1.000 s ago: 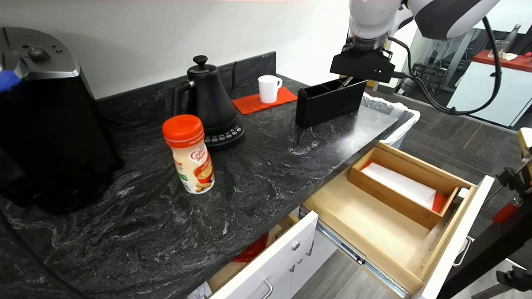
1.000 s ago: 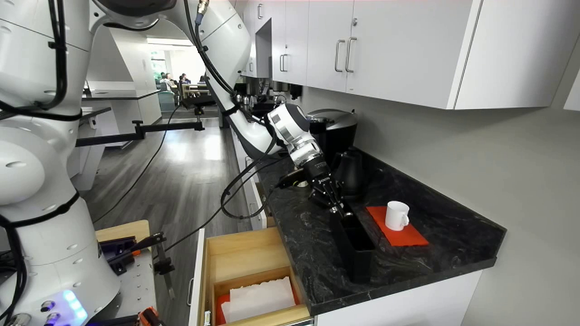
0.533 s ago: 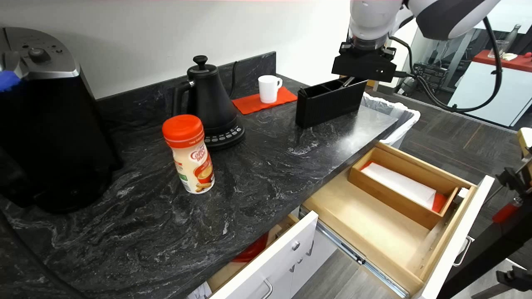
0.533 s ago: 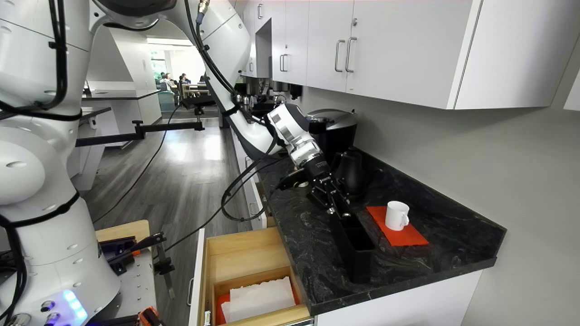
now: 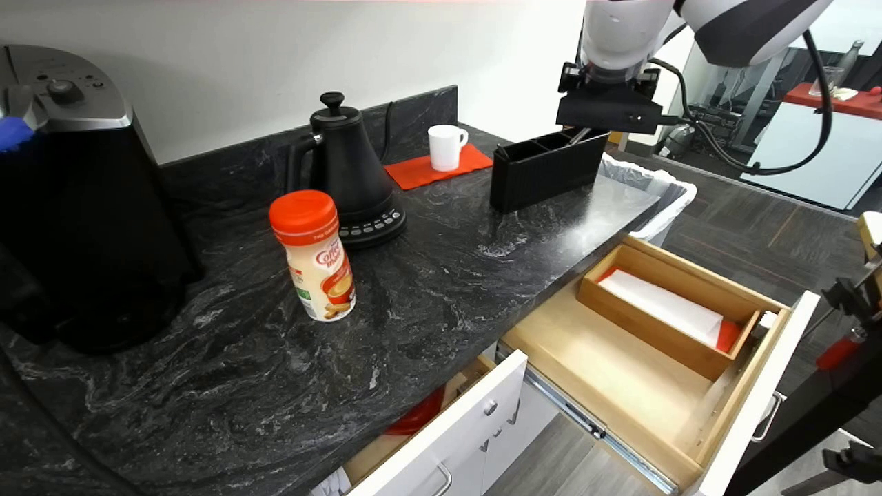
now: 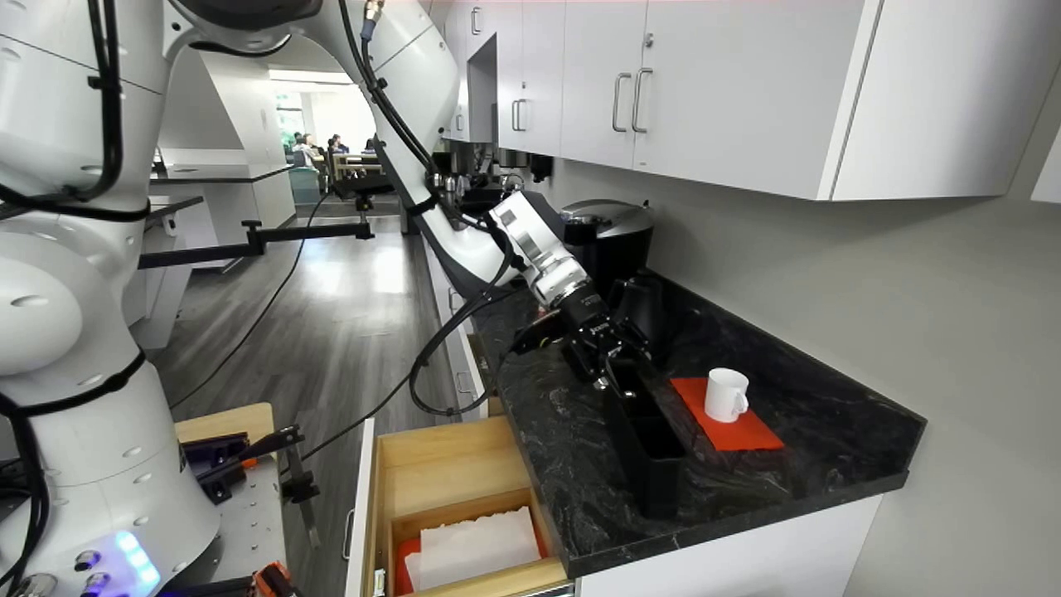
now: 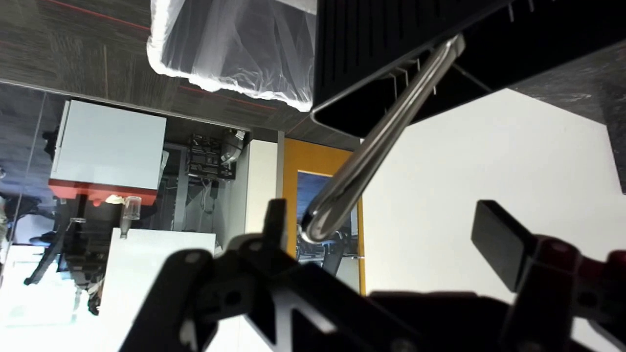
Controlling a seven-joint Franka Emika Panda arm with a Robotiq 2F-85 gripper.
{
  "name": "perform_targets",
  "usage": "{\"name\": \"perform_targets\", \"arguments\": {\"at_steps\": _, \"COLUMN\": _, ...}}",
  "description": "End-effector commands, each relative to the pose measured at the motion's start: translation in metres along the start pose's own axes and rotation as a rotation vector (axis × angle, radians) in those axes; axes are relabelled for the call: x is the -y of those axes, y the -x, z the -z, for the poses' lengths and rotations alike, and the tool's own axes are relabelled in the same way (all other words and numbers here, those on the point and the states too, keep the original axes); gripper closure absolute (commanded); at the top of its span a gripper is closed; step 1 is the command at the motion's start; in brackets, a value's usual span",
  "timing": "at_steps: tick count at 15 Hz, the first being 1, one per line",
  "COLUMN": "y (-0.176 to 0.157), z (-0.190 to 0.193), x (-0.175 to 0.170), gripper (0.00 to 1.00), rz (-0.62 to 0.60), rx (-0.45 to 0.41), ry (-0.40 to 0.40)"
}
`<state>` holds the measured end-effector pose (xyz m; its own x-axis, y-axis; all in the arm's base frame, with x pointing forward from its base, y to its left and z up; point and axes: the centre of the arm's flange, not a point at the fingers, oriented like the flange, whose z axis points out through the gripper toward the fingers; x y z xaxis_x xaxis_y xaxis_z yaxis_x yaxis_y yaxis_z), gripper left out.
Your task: Remove the kitchen knife from the utensil holder and put it in the box that is in the open drawer
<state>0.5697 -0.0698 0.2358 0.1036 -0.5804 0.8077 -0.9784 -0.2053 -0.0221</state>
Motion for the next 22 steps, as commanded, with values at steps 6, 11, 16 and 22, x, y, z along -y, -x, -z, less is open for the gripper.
{"name": "perform_targets", "arguments": {"at_steps": 6, "y": -0.0053, "z": -0.0108, "x": -0.0194, "gripper": 0.25, "rz": 0.006, "rx": -0.032, "ry": 0.012}}
{"name": "perform_targets", "arguments": {"at_steps": 11, "y": -0.0051, "z": -0.0119, "x": -0.0221, "gripper": 0.53, "rz": 0.007, "rx": -0.029, "ry": 0.012}}
{"name": "perform_targets", "arguments": {"at_steps": 16, "y": -0.0046, "z": -0.0111, "x": -0.0226, "gripper": 0.85, "rz": 0.005, "rx": -0.023, "ry": 0.012}}
{"name": "perform_targets", "arguments": {"at_steps": 22, "y": -0.0041, "z": -0.0082, "x": -0.0188, "gripper": 0.95, "rz": -0.005, "rx": -0.017, "ry": 0.003}}
